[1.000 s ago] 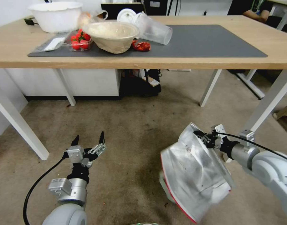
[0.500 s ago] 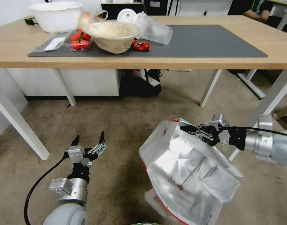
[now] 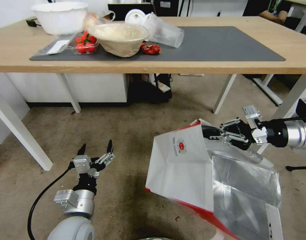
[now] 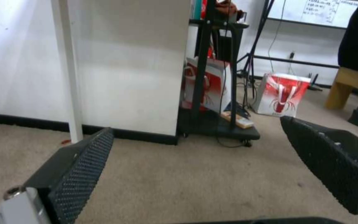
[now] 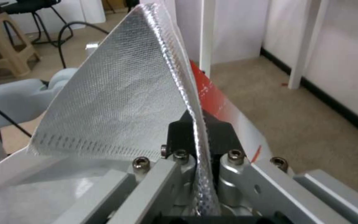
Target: Pick up the food delivery bag from the floor and place it on the table.
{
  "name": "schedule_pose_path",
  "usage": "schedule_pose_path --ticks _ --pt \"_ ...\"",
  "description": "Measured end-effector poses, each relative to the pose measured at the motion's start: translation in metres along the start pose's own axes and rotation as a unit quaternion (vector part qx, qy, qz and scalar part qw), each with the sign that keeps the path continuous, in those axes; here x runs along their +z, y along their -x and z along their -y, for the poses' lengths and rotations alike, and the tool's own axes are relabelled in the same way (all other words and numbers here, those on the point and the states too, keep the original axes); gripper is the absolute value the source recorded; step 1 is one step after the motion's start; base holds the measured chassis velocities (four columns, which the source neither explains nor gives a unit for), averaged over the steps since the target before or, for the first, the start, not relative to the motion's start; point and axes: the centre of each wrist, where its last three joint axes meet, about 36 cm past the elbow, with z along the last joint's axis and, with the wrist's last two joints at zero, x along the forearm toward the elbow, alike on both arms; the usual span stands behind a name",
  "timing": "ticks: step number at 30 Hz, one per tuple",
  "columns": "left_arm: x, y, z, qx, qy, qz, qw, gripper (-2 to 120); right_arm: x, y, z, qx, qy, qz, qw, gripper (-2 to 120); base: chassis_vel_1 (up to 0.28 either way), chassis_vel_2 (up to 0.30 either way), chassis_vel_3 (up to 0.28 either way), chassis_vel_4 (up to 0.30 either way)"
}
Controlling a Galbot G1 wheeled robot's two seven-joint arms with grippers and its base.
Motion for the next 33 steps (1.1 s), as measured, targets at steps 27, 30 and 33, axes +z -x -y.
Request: schedule_pose_path --ticks 27,30,33 --pt "-0.0009 -0.0001 -0.0043 0.011 0.001 0.010 0.9999 100 0.0038 0.0048 -0.0027 0.000 0.018 -0.013 1.000 0 0.000 0.000 0.000 0.000" --pt "-0.0011 0.0002 -0.0043 0.012 0.001 0.011 0.9999 100 0.0043 0.0058 -0.0033 0.001 0.020 -0.013 1.000 0 0.000 0.000 0.000 0.000" --pt "-0.0014 0.0005 -0.0043 0.012 0.000 0.012 0.9999 100 0.0049 0.0075 -0.0045 0.004 0.024 -0.011 1.000 0 0.000 0.000 0.000 0.000"
